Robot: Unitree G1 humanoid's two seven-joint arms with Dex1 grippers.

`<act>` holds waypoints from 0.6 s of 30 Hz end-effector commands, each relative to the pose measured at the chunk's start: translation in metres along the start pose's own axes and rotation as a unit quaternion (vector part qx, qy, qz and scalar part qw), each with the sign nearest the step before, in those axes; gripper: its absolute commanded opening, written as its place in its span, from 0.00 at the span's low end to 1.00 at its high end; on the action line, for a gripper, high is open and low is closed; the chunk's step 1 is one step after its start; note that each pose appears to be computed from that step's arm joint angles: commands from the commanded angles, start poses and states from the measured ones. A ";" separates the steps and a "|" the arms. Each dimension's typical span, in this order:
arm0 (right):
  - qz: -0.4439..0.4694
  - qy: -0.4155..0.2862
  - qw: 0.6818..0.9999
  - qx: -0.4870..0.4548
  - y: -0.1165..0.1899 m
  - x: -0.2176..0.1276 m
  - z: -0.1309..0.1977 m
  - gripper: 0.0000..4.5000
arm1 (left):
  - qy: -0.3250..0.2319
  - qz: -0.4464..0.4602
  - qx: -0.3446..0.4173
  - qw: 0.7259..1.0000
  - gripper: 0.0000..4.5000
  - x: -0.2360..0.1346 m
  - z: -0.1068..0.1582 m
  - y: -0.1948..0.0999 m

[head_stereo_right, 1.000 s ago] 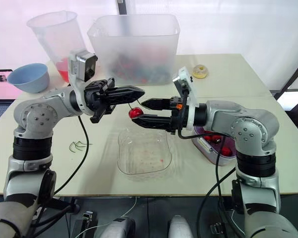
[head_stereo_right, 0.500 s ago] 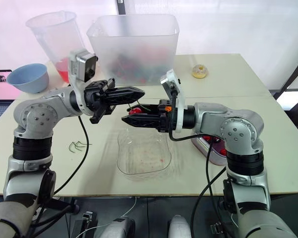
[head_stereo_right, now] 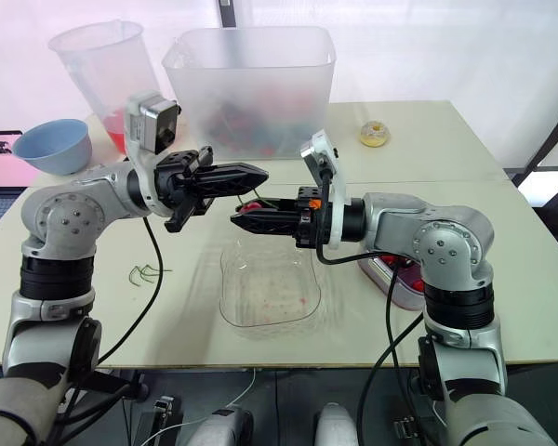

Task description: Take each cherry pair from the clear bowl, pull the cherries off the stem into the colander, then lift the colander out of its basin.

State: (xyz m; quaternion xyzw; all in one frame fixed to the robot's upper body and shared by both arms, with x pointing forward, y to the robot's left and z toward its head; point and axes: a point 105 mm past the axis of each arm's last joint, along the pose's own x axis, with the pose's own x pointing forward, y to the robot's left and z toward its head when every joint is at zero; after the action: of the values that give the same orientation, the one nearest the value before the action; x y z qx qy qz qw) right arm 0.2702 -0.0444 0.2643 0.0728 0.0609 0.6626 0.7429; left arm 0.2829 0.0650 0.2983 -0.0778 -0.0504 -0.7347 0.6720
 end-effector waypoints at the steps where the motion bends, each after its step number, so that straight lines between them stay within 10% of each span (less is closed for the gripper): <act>1: 0.009 -0.001 1.000 -0.009 0.005 0.000 0.001 0.15 | -0.002 -0.007 0.030 1.000 0.00 0.001 0.012 -0.005; 18: -0.074 0.016 0.997 0.033 -0.016 -0.055 -0.036 0.15 | -0.001 0.011 0.038 0.999 0.00 -0.006 0.017 -0.003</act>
State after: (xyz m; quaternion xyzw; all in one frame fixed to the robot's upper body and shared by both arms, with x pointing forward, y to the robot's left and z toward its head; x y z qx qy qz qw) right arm 0.2753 -0.0921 0.2079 0.0998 0.1387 0.6028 0.7794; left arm 0.2841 0.0691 0.3025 -0.0650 -0.0522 -0.7280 0.6805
